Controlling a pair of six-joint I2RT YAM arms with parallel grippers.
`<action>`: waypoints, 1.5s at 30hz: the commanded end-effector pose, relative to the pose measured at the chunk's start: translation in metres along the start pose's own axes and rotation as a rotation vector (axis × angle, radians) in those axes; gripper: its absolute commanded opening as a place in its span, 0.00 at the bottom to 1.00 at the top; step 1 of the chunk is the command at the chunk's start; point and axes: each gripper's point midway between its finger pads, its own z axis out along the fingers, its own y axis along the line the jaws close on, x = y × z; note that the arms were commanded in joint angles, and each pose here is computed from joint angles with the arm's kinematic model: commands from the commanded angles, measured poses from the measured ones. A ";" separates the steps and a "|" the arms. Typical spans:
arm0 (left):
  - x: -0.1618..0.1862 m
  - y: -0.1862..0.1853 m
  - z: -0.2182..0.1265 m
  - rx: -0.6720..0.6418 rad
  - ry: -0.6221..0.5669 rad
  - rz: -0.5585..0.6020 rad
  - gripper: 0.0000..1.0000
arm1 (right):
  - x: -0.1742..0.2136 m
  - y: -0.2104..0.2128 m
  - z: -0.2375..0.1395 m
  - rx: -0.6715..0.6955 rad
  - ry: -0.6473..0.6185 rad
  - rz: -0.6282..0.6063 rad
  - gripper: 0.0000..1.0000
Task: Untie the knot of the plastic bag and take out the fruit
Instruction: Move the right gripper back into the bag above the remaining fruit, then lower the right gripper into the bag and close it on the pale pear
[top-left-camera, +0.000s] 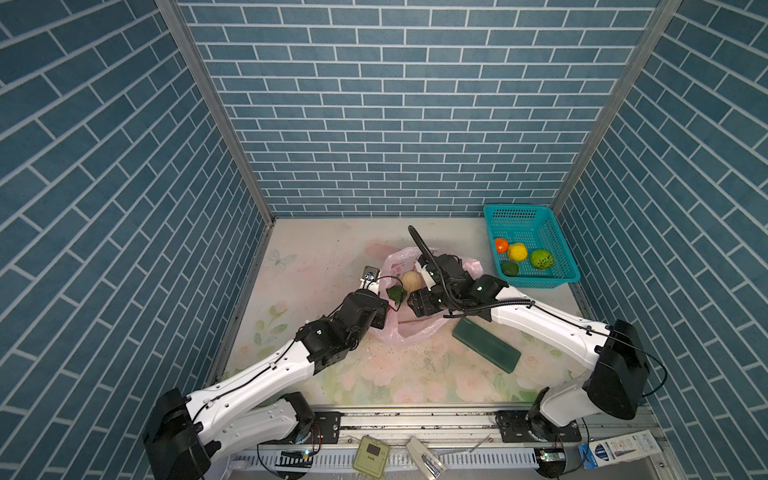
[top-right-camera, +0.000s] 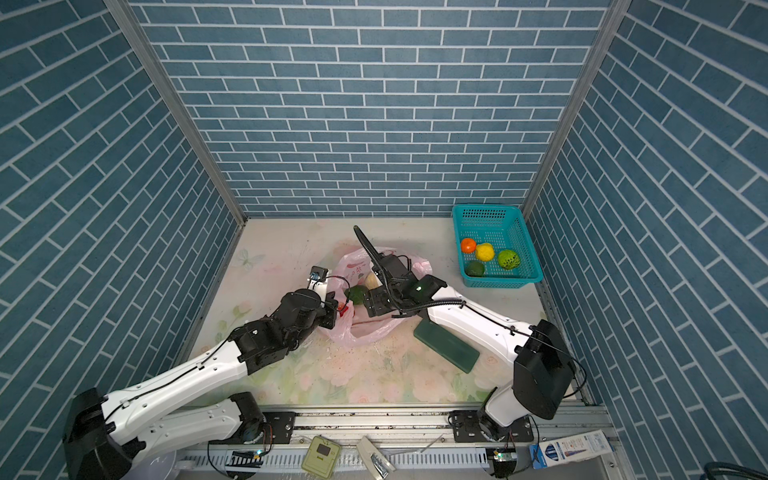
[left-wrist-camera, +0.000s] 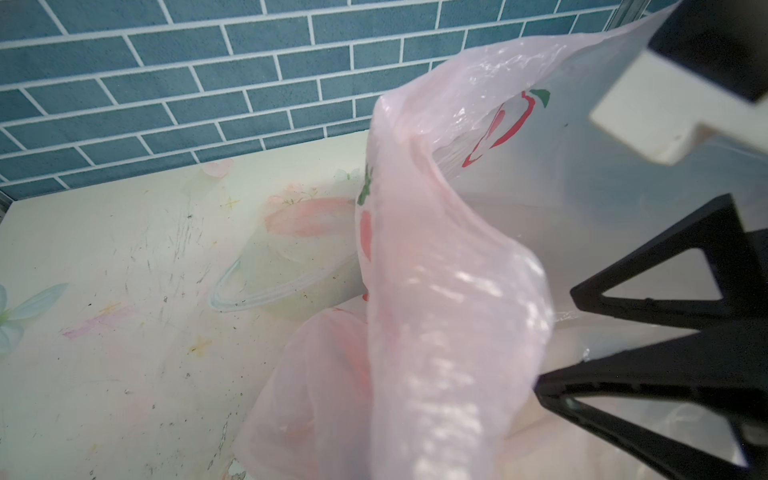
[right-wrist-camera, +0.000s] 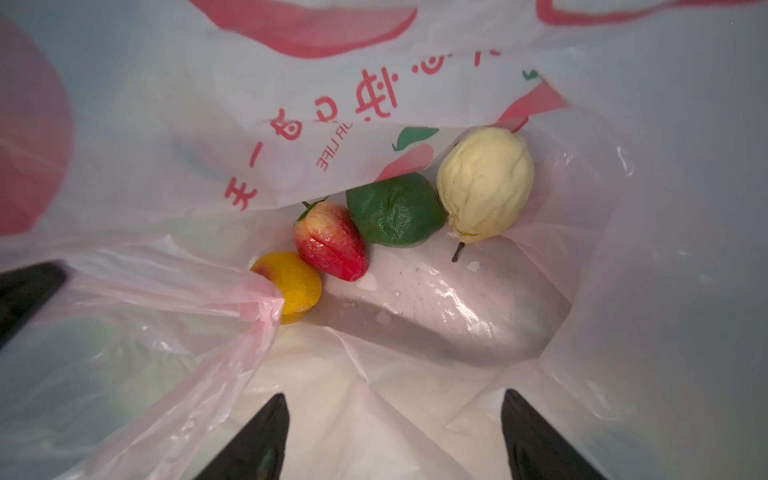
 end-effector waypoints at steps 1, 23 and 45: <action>-0.013 -0.003 -0.001 0.015 -0.020 -0.021 0.00 | -0.002 -0.001 0.011 -0.008 -0.063 0.032 0.78; -0.013 -0.026 0.009 0.117 -0.018 0.062 0.00 | -0.047 -0.060 0.115 0.128 -0.273 0.431 0.73; 0.011 -0.035 0.017 0.166 0.061 0.107 0.00 | -0.067 -0.088 0.160 0.125 -0.313 0.568 0.86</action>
